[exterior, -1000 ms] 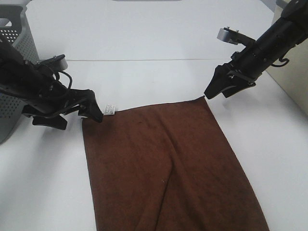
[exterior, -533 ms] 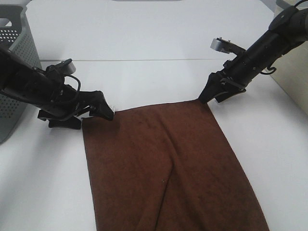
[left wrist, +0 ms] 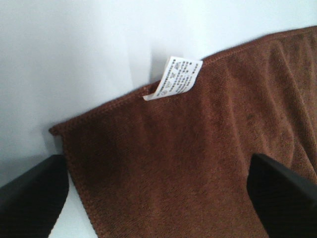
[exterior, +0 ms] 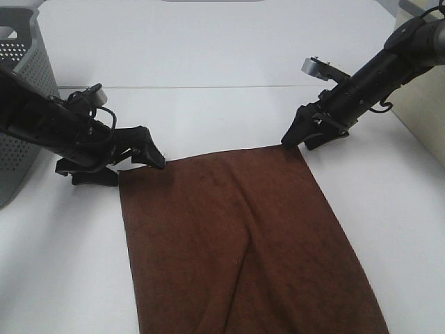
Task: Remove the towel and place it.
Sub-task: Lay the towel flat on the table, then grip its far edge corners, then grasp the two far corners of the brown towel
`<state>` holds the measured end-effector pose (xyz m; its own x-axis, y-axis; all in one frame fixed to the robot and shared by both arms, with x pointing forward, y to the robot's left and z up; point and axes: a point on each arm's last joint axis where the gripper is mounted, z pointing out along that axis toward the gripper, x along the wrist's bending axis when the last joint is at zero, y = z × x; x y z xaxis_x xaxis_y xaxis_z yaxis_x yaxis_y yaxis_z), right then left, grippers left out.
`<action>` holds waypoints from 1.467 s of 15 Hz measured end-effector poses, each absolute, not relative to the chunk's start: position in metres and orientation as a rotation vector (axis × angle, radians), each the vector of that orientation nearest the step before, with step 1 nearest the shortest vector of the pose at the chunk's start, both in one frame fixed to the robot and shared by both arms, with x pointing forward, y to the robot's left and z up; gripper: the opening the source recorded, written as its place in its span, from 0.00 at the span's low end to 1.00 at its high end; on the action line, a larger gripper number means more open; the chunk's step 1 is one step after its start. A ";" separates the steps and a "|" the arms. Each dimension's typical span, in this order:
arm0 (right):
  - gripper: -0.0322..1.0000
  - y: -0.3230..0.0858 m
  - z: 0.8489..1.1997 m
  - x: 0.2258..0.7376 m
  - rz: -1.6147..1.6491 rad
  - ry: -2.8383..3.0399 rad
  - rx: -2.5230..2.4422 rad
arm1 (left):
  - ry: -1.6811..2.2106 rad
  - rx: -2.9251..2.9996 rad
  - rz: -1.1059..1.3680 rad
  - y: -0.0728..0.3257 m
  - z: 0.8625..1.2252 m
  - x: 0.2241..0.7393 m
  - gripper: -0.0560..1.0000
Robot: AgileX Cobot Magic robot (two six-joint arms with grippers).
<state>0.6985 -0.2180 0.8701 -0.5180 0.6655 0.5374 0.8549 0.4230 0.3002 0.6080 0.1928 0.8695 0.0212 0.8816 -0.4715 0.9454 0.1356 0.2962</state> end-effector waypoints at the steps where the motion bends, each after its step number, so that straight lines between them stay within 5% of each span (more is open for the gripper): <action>1: 0.80 -0.217 0.870 0.699 -0.781 -2.331 -1.330 | 1.866 1.750 -0.148 0.193 0.869 0.608 0.91; 12: 0.76 -0.171 0.867 0.691 -0.677 -2.431 -1.286 | 1.870 1.755 -0.204 0.191 0.868 0.606 0.86; 14: 0.66 -0.171 0.866 0.692 -0.662 -2.454 -1.298 | 1.892 1.745 -0.221 0.190 0.862 0.606 0.75; 17: 0.37 -0.169 0.864 0.690 -0.633 -2.481 -1.276 | 1.923 1.716 -0.248 0.190 0.855 0.607 0.50; 20: 0.04 -0.170 0.860 0.689 -0.610 -2.491 -1.275 | 1.910 1.775 -0.241 0.191 0.849 0.605 0.07; 22: 0.04 -0.170 0.860 0.689 -0.604 -2.487 -1.285 | 1.895 1.806 -0.232 0.192 0.849 0.604 0.05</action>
